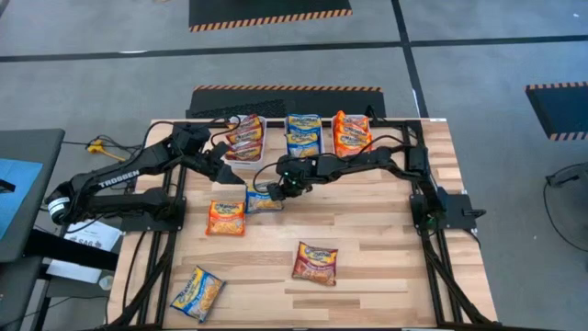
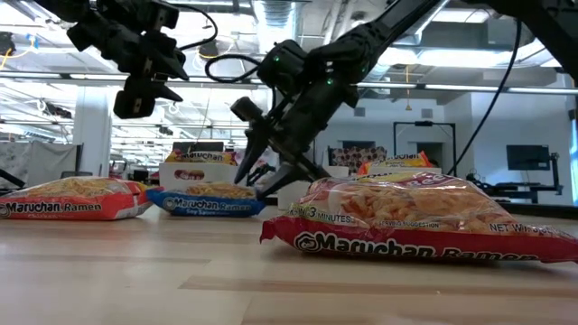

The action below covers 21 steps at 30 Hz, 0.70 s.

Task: Sort Maruchan noodles
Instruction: Put the top blue noodle pack into the top middle white bin

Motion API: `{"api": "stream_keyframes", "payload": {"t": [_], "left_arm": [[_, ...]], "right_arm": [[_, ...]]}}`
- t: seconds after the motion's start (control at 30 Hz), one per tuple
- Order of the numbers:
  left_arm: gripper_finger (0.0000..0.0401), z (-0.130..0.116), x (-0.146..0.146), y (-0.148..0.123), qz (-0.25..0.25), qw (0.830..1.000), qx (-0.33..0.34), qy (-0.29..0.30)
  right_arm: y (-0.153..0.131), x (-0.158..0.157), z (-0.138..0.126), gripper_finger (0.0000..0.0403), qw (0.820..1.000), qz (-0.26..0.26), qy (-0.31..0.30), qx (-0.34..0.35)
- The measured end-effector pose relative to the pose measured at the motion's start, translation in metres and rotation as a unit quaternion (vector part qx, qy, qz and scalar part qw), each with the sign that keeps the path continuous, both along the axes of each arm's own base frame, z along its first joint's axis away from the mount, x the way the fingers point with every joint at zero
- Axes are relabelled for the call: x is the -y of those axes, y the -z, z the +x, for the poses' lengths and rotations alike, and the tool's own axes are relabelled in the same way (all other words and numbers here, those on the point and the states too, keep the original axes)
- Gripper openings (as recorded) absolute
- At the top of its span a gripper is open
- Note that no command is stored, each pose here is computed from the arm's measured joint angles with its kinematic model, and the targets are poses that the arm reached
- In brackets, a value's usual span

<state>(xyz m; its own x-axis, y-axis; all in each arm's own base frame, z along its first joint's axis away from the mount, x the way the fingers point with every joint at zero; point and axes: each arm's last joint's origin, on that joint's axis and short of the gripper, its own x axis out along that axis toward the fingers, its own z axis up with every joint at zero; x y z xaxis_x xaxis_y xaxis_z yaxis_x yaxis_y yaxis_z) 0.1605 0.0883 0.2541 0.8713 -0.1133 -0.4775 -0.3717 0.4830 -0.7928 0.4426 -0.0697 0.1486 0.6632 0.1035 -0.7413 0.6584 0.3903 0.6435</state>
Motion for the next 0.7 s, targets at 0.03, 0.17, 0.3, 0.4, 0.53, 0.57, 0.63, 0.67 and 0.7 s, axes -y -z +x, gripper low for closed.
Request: {"api": "stream_keyframes", "payload": {"t": [0.03, 0.17, 0.3, 0.4, 0.53, 0.57, 0.63, 0.67, 0.7], "left_arm": [[0.0139, 0.0, 0.0, 0.0, 0.003, 1.0, -0.001, -0.001], [0.0139, 0.0, 0.0, 0.0, 0.005, 1.0, -0.001, -0.002], [0.0139, 0.0, 0.0, 0.0, 0.0, 1.0, -0.003, -0.009], [0.0139, 0.0, -0.001, 0.0, -0.003, 1.0, -0.006, -0.021], [0.0139, 0.0, -0.001, 0.0, -0.002, 1.0, -0.007, -0.02], [0.0139, 0.0, -0.001, 0.0, -0.001, 1.0, -0.006, -0.018], [0.0139, 0.0, -0.001, 0.0, 0.002, 1.0, -0.006, -0.016], [0.0139, 0.0, -0.001, 0.0, 0.004, 1.0, -0.006, -0.015], [0.0139, 0.0, -0.001, 0.0, 0.006, 1.0, -0.005, -0.013]], "right_arm": [[0.0, 0.001, 0.0, 0.0207, 1.0, 0.0, 0.007, -0.002], [0.01, 0.003, 0.005, 0.0175, 1.0, 0.005, 0.029, 0.004], [0.022, 0.001, 0.014, 0.0125, 0.998, 0.043, 0.02, 0.035], [0.029, 0.0, 0.018, 0.0091, 0.997, 0.062, 0.012, 0.04], [0.028, 0.0, 0.02, 0.0034, 0.997, 0.065, -0.006, 0.041], [0.029, 0.0, 0.02, 0.0019, 0.997, 0.06, -0.01, 0.039], [0.028, 0.001, 0.02, 0.001, 0.998, 0.051, -0.015, 0.038], [0.027, 0.001, 0.021, 0.0011, 0.998, 0.051, -0.015, 0.036], [0.026, 0.001, 0.021, 0.0011, 0.998, 0.05, -0.017, 0.034]]}}
